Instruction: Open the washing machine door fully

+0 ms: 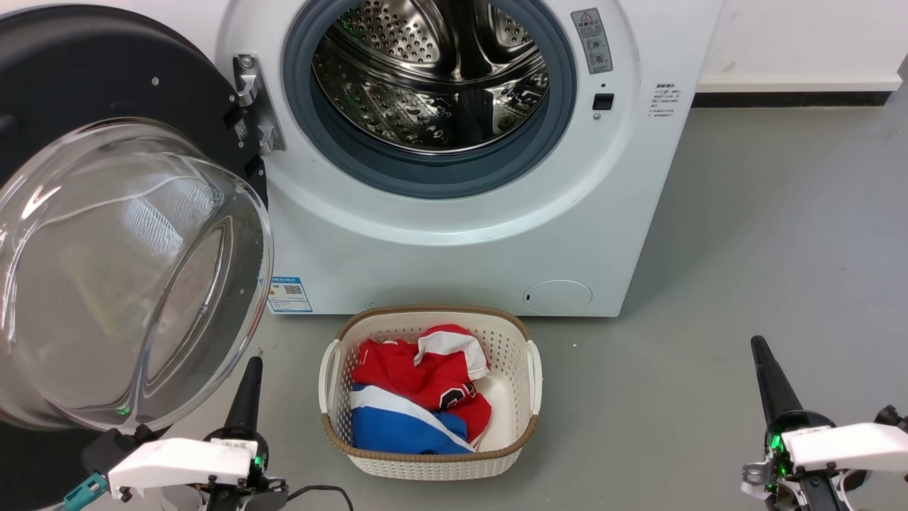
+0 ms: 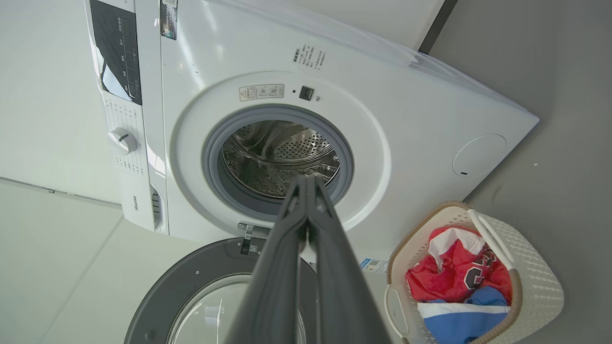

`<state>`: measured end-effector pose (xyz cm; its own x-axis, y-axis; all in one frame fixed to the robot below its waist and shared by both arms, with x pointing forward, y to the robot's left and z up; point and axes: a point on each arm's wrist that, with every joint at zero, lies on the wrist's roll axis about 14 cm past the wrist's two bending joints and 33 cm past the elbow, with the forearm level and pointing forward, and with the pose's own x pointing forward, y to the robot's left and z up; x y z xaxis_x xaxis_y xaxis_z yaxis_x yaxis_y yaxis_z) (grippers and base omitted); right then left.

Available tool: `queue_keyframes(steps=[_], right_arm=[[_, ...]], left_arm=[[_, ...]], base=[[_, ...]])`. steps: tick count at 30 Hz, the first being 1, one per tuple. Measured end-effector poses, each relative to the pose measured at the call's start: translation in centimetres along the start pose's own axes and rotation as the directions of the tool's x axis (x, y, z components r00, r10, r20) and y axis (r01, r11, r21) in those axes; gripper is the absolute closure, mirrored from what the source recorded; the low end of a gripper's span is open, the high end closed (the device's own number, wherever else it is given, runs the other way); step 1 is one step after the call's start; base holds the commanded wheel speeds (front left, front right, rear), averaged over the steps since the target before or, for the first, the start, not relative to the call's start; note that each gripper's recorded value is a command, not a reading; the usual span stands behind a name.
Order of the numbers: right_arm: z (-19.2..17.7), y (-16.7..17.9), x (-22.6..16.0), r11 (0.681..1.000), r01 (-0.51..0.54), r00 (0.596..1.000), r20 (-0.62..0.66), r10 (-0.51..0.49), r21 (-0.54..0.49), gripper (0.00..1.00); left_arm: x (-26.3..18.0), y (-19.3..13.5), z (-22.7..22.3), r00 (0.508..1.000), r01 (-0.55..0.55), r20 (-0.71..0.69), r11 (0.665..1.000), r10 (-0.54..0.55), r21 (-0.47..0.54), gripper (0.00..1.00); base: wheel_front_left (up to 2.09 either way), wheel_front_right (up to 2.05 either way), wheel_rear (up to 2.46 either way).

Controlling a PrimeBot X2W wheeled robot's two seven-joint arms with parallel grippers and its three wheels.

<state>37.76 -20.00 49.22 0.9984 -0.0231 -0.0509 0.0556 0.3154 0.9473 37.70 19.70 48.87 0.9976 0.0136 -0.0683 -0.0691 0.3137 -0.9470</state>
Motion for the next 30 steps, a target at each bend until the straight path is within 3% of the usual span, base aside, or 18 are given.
queue_keyframes(steps=[30], right_arm=[[0.25, 0.80, 0.65, 0.969, -0.028, 0.999, -0.009, 0.031, 0.245, 1.00]], left_arm=[[0.72, -1.03, 0.60, 0.999, 0.041, 0.004, 0.969, -0.042, -0.244, 1.00]], base=[[0.00, 0.00, 0.00]])
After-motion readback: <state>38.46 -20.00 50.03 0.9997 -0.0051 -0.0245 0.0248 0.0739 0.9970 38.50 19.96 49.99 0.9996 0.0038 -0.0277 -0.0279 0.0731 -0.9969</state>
